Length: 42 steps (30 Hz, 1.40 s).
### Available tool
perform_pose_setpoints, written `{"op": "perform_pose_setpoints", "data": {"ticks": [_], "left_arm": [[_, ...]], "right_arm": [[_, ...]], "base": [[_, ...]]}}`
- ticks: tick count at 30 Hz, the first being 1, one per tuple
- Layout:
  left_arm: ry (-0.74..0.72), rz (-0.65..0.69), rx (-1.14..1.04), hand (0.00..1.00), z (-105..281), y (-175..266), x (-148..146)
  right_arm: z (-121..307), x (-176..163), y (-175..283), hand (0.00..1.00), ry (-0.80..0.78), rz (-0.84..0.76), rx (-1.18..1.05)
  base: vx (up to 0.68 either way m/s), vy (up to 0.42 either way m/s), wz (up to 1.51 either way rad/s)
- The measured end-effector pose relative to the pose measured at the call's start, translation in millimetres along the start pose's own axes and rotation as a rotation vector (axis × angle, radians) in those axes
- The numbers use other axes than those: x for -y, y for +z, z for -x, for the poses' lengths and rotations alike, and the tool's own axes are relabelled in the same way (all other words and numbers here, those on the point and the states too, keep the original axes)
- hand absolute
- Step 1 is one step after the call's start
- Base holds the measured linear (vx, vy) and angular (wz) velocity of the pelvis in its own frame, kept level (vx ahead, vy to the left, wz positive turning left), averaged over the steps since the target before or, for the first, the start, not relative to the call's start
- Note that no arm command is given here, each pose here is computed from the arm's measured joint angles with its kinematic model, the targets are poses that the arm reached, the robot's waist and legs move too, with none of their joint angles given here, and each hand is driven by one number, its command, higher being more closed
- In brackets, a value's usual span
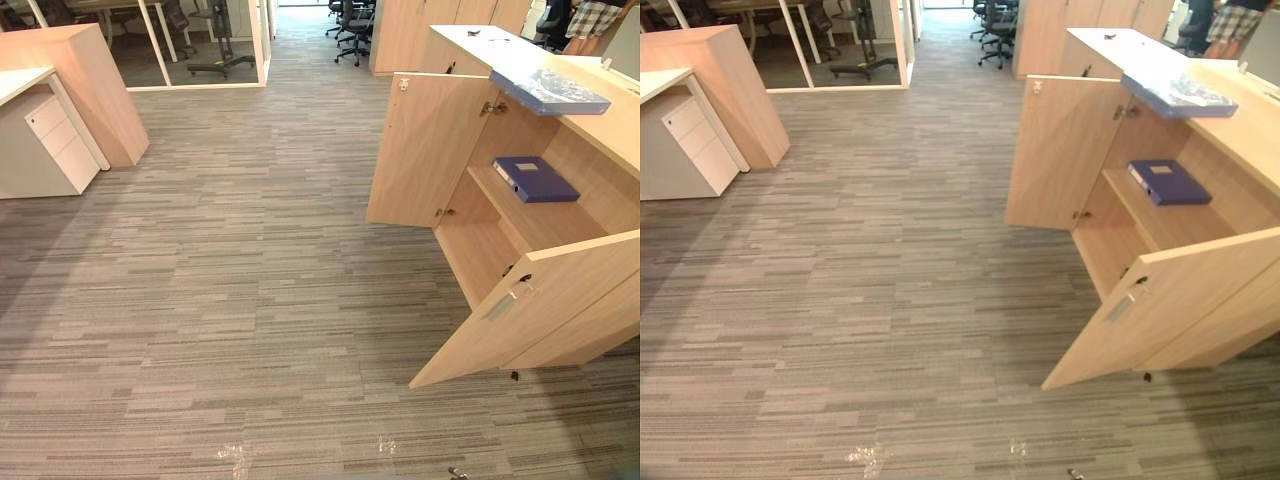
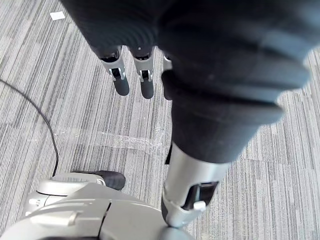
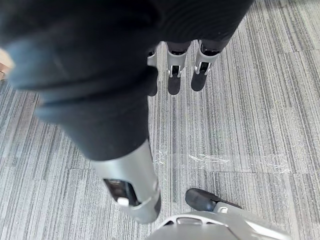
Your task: Walk over to the cabinet, pick up the folder, carry it to the office cabinet, place the folder inside the office cabinet, then close the office cabinet door
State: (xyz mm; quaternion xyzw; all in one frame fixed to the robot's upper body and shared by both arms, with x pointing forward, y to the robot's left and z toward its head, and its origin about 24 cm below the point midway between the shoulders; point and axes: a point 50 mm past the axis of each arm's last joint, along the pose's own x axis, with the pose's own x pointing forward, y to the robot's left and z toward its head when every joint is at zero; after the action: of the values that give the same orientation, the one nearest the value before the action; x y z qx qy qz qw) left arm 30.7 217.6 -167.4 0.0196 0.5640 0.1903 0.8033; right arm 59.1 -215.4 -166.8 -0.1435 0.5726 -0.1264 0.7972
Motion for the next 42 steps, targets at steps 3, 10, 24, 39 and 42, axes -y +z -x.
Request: {"op": "perform_pose_setpoints", "data": {"ticks": [3,10,24,39,42], "left_arm": [[-0.011,0.025,0.003,0.0,0,0,0],[-0.012,0.025,0.014,0.0,0,1,0],[0.034,-0.147,0.078,0.0,-1,10,-4],[0.048,-0.204,0.102,0.0,-1,12,-3],[0.049,-0.204,0.102,0.0,-1,12,-4]], "right_arm": [[0,0,2,0.0,0.001,-0.001,0.004],[0,0,3,0.0,-0.004,-0.039,0.005],[1,-6,4,0.0,0.008,-0.053,0.02],[1,-7,2,0.0,0.01,-0.066,0.007],[1,-7,3,0.0,0.011,-0.067,0.008]], "base": [[-0.01,0.005,0.0],[-0.01,0.007,0.02],[0.02,0.013,0.0],[0.0,0.0,0.0],[0.0,0.0,0.0]]}}
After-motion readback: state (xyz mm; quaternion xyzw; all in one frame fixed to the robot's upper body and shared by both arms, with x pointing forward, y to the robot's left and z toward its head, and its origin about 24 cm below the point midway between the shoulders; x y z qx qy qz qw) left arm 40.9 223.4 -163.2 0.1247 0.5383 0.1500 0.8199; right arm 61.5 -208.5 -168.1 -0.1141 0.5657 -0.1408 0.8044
